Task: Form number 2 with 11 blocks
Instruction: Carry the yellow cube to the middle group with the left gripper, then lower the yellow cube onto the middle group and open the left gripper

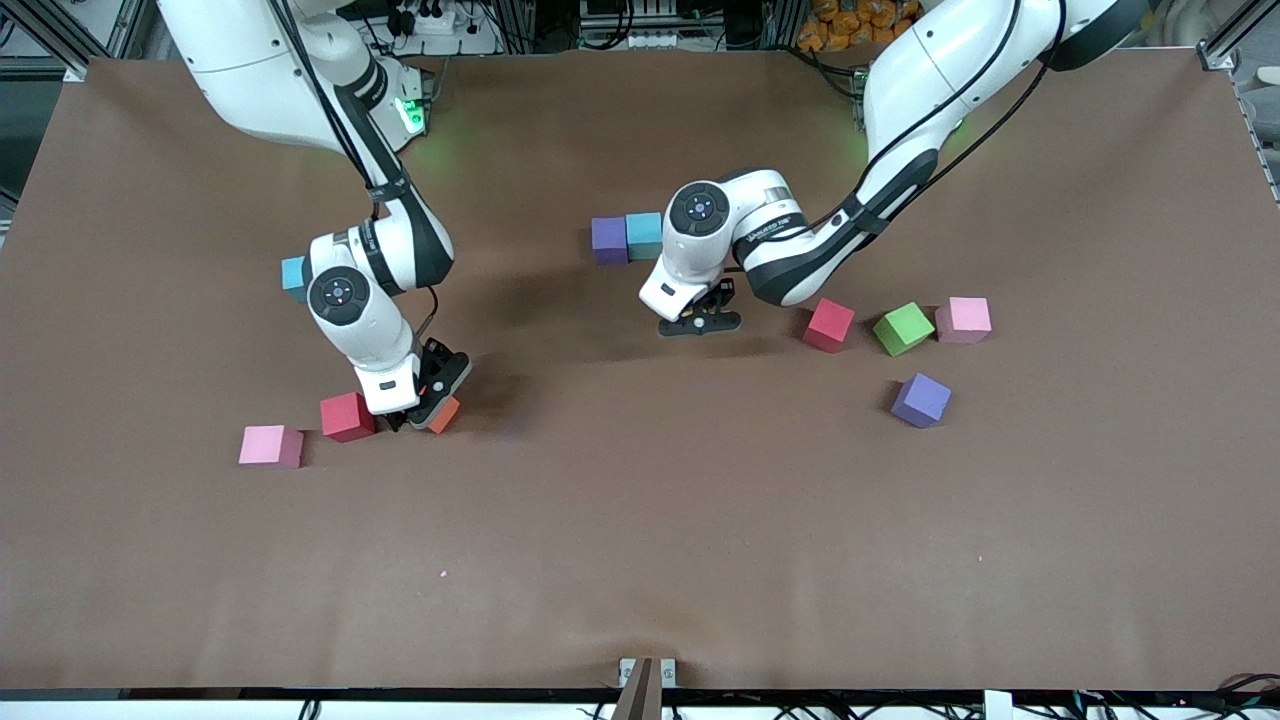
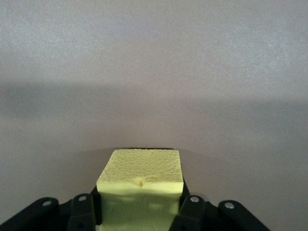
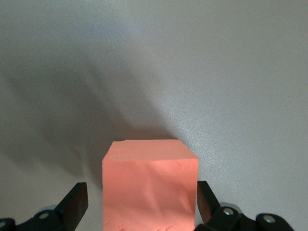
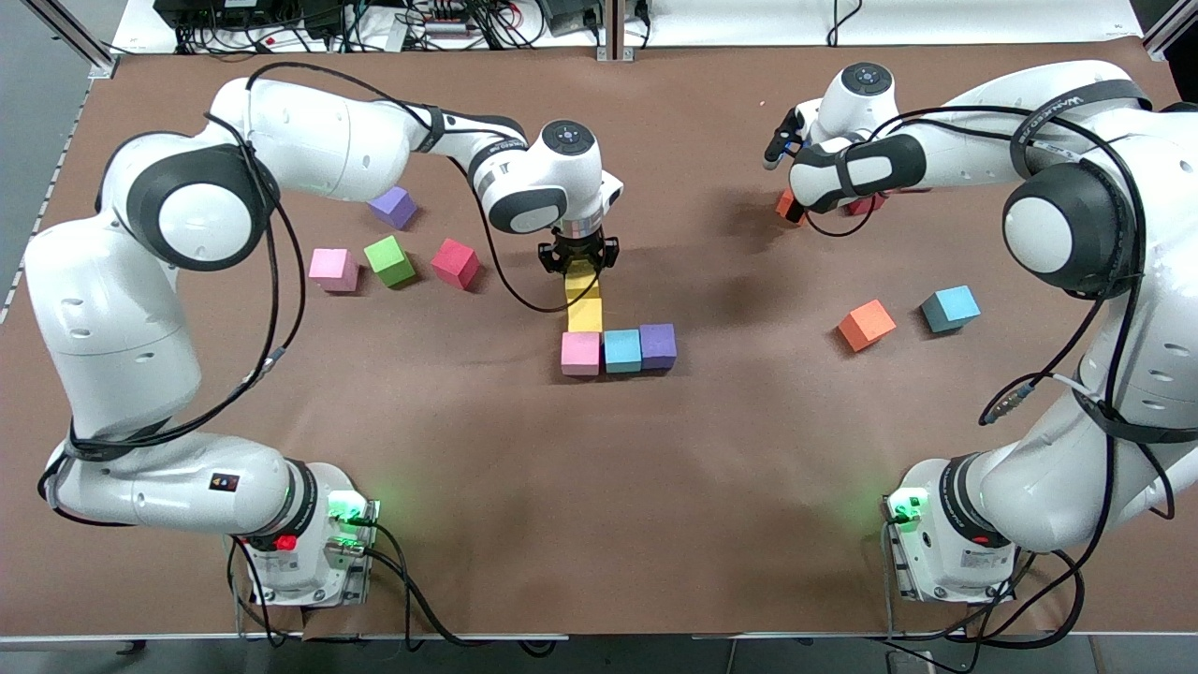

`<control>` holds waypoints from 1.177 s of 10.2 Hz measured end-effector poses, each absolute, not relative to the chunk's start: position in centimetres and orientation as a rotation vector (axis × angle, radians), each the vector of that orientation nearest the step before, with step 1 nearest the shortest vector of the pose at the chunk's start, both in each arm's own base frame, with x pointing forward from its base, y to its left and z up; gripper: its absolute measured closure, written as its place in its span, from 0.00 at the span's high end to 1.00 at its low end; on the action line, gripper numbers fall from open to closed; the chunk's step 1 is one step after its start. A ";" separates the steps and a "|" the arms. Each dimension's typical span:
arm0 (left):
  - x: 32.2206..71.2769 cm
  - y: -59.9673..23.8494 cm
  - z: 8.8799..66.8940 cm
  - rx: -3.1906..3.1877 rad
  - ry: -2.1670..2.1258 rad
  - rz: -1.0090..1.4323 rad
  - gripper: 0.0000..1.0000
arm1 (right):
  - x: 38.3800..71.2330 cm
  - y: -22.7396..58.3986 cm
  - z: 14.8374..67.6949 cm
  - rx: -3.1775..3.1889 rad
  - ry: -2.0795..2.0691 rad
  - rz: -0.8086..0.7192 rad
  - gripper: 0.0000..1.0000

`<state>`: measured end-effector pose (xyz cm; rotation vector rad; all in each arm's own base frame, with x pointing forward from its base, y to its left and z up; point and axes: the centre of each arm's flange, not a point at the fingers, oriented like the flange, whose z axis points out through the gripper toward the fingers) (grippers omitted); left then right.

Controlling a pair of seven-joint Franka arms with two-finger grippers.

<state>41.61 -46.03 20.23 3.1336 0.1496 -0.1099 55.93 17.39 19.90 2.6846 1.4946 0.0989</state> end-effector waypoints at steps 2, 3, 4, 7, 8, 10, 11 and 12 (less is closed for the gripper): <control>41.4 -46.2 20.3 3.134 0.123 -0.095 0.55 | 55.9 17.3 19.9 2.733 1.453 0.105 1.00; 41.1 -46.5 20.4 3.132 0.103 -0.085 0.55 | 55.9 17.3 19.9 2.741 1.446 0.105 1.00; 40.9 -46.7 20.5 3.130 0.092 -0.082 0.55 | 55.9 17.3 19.9 2.744 1.444 0.105 1.00; 40.6 -46.9 20.6 3.129 0.082 -0.083 0.55 | 55.8 17.2 19.8 2.748 1.444 0.088 1.00; 40.4 -47.0 20.6 3.129 0.076 -0.085 0.55 | 55.8 17.3 19.8 2.751 1.446 0.071 1.00; 40.0 -47.0 20.4 3.133 0.067 -0.091 0.55 | 56.1 17.5 20.1 2.753 1.448 0.058 1.00; 39.9 -47.0 20.3 3.135 0.065 -0.095 0.55 | 56.3 17.5 20.3 2.752 1.449 0.063 1.00; 39.8 -47.0 20.2 3.136 0.063 -0.097 0.55 | 56.3 17.5 20.3 2.752 1.449 0.064 1.00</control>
